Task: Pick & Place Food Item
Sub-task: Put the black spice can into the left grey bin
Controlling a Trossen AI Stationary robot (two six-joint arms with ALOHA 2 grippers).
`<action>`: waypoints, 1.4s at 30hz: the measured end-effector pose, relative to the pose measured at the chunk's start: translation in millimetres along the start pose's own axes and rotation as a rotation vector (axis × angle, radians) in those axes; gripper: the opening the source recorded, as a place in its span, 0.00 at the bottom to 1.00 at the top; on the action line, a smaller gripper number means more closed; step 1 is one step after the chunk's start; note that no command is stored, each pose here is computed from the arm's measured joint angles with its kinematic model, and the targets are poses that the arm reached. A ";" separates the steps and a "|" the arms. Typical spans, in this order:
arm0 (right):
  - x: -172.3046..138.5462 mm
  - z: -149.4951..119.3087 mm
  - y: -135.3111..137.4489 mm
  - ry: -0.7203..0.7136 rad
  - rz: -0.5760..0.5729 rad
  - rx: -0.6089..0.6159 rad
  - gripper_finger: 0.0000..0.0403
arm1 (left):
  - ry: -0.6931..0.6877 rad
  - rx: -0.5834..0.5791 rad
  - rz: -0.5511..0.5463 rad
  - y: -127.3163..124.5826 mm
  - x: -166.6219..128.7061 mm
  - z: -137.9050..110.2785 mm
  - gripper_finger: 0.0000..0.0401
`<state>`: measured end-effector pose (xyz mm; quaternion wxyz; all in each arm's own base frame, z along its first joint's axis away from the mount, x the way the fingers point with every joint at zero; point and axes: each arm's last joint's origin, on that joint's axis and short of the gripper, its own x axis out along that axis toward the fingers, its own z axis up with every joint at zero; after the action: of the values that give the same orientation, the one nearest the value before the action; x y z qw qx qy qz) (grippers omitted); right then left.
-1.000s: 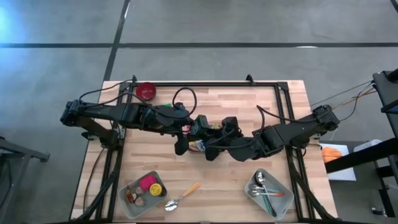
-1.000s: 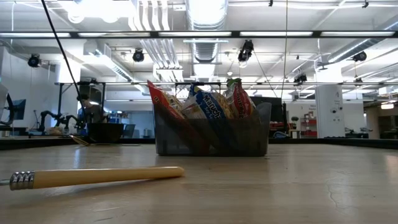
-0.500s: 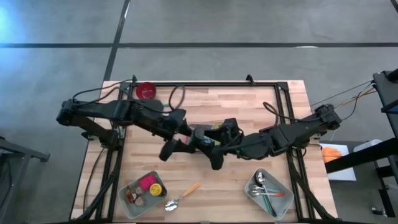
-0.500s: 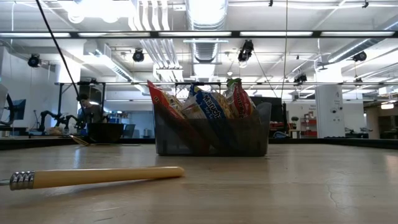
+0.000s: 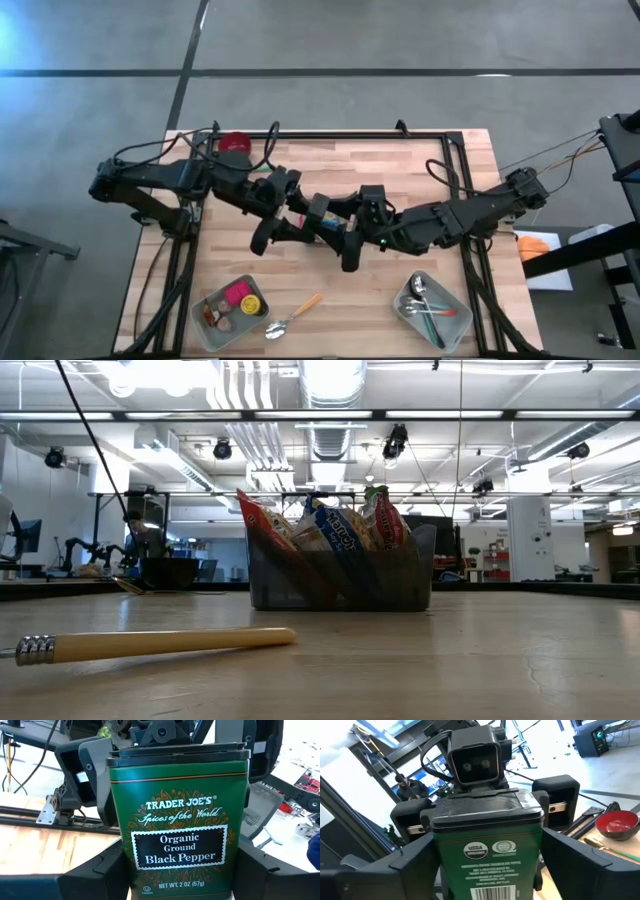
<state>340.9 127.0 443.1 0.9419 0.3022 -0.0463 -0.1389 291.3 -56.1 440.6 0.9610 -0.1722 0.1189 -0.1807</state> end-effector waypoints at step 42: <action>-6.8 -13.6 1.9 0.129 0.068 -0.340 0.61 | 0.106 -0.283 0.067 2.9 -5.7 -9.5 0.87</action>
<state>337.1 138.0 433.1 0.9846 0.1453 0.0282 -0.0933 284.3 -54.1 431.7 0.9250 -0.2922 0.1993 -0.1388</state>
